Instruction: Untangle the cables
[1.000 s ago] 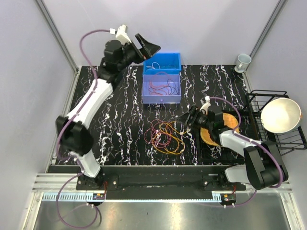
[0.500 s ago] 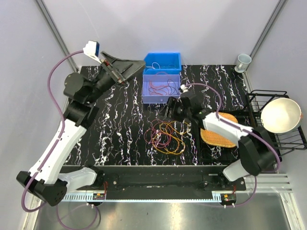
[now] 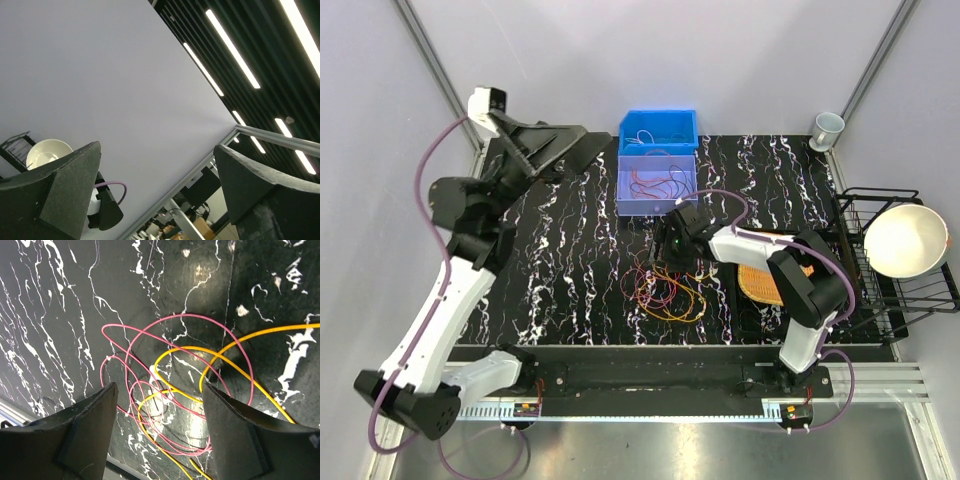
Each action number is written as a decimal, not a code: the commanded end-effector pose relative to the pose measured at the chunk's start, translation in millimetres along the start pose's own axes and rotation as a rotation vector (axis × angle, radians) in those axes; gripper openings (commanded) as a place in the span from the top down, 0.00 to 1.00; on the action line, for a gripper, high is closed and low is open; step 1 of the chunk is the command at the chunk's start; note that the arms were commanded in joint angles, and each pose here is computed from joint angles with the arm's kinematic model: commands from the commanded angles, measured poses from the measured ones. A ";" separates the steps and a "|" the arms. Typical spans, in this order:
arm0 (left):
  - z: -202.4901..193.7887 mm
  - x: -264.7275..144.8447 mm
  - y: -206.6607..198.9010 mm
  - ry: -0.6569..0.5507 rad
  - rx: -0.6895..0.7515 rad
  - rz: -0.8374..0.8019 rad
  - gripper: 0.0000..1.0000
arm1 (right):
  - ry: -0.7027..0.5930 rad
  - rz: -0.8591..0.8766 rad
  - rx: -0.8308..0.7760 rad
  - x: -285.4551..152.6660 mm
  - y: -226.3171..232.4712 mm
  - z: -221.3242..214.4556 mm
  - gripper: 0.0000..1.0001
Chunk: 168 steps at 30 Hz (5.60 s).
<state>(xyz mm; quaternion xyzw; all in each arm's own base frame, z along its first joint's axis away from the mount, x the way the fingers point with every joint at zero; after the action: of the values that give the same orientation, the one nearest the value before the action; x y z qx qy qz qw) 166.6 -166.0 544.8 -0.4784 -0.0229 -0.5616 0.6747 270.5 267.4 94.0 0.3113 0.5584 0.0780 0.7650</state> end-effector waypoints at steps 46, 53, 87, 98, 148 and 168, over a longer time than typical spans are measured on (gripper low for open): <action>-94.7 -170.1 158.0 0.331 0.386 0.969 0.01 | -0.090 -0.137 -0.128 15.4 45.9 1.5 0.55; -104.6 -180.3 165.7 0.358 0.364 0.989 0.01 | -0.082 -0.160 -0.123 20.6 38.9 -1.5 0.60; -117.3 -208.9 159.0 0.354 0.366 1.046 0.01 | -0.124 0.507 -0.228 -216.0 184.3 9.0 1.00; -126.7 -211.4 186.3 0.373 0.327 1.072 0.05 | 0.011 0.518 -0.184 -189.4 161.4 -12.3 1.00; -226.9 -137.5 333.8 0.409 0.106 1.162 1.00 | -0.001 0.536 -0.224 -206.1 146.1 -19.1 1.00; -28.8 -236.9 229.9 0.096 0.422 1.572 1.00 | -0.200 0.384 -0.091 -241.1 68.6 31.3 1.00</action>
<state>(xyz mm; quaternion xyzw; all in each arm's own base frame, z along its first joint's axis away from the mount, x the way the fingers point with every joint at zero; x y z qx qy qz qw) 254.9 -57.6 236.1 -0.2296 0.2418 0.0349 0.9421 230.1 208.7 337.0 0.3965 0.4089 0.2390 0.7864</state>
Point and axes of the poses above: each gripper's point midway between its finger pads, its own x axis out along the fingers, its own y axis along the line the jaws close on, z = x × y, the point moved 7 cm from there along -x, back along the fingers, and after that the axes turned 13 degrees about x, right-handed, at the moved point
